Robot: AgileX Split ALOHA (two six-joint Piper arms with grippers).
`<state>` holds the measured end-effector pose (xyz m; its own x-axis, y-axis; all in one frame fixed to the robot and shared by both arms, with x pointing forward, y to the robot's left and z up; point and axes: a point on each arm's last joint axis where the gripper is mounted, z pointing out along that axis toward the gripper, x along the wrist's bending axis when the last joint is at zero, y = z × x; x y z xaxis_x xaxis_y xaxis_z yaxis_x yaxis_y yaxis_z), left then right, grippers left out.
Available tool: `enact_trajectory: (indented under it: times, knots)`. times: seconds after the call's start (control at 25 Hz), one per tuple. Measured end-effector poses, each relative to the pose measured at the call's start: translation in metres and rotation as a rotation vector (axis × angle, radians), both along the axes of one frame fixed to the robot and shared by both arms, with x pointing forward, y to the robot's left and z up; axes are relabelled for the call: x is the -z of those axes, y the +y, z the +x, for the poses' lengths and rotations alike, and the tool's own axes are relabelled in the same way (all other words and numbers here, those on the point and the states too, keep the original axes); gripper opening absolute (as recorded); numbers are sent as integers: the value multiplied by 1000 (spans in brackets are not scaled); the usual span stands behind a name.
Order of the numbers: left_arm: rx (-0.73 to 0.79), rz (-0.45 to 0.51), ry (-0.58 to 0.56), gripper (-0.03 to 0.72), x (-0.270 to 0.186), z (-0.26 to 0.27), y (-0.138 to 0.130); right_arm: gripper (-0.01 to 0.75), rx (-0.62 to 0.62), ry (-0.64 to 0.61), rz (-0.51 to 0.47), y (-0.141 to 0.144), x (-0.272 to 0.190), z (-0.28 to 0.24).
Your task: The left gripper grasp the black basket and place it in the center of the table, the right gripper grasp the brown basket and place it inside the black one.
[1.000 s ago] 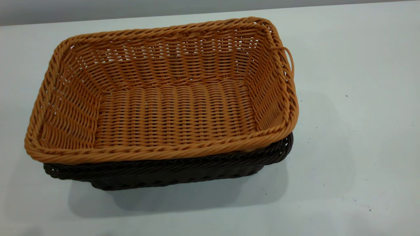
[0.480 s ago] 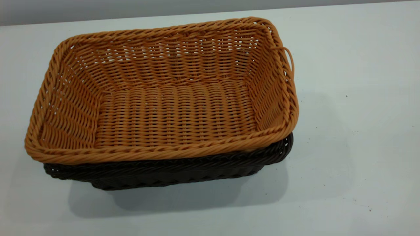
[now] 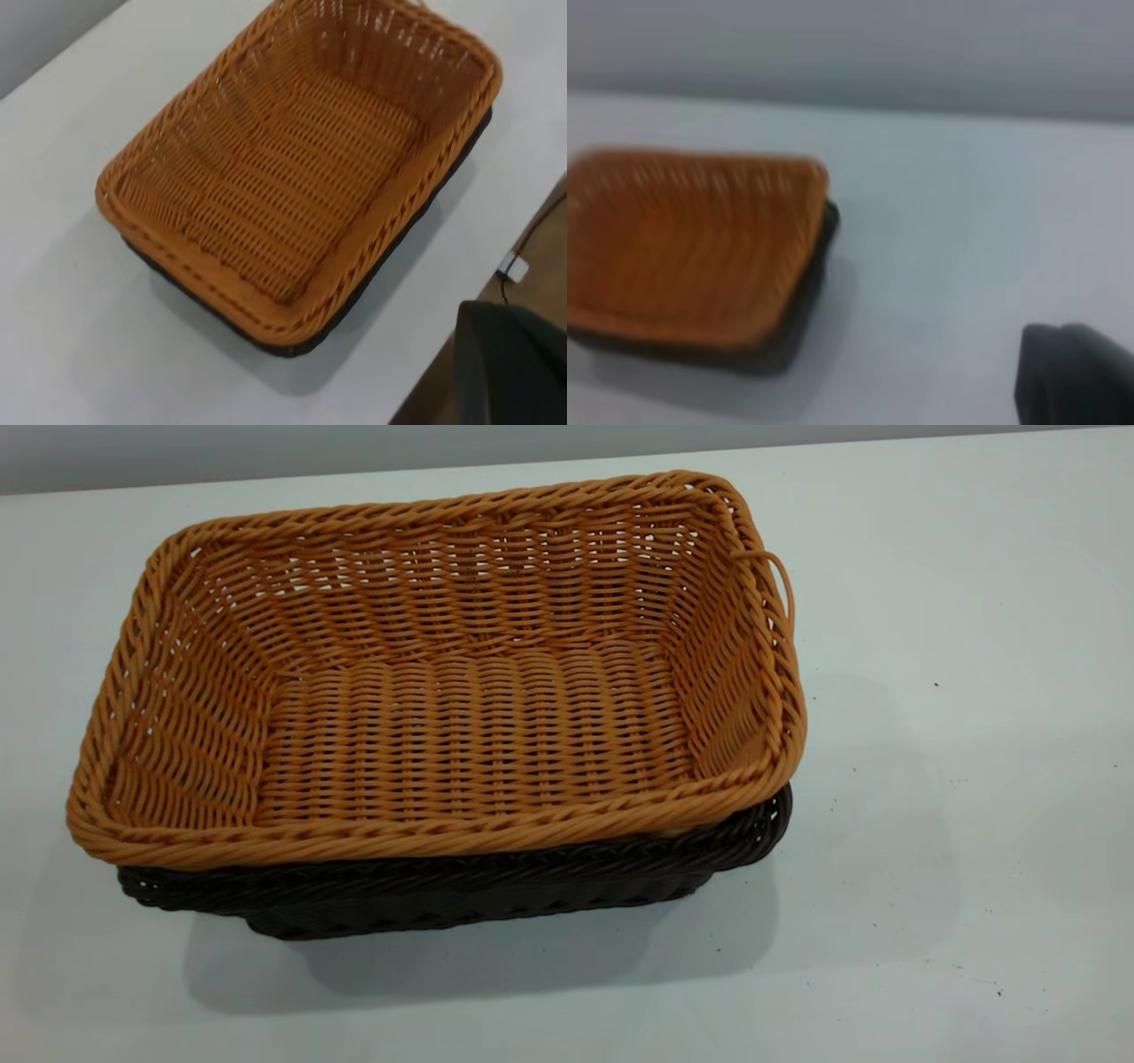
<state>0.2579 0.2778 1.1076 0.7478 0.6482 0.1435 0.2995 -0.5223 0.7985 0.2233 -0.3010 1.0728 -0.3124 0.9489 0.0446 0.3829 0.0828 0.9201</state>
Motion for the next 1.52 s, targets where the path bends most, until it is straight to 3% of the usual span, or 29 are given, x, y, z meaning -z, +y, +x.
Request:
enact_trajectory:
  times: [0.32,0.68,0.88,1.24,1.52]
  knots:
    - [-28,95,61,-1,8,-2,7,0,-2,82,-36,4,25,12]
    - [-81,111,197,-1,54,5,1,0,-16,82,-15,5,24,11]
    - [-63,38,175,-1,70,-3,2,0,-16,81,-14,5,24,11]
    - [-57,-122,14,-1,70,-23,16,0,-16,84,-15,5,24,11]
    - [-67,-132,6,-1,70,-24,18,0,-16,84,-15,5,24,11]
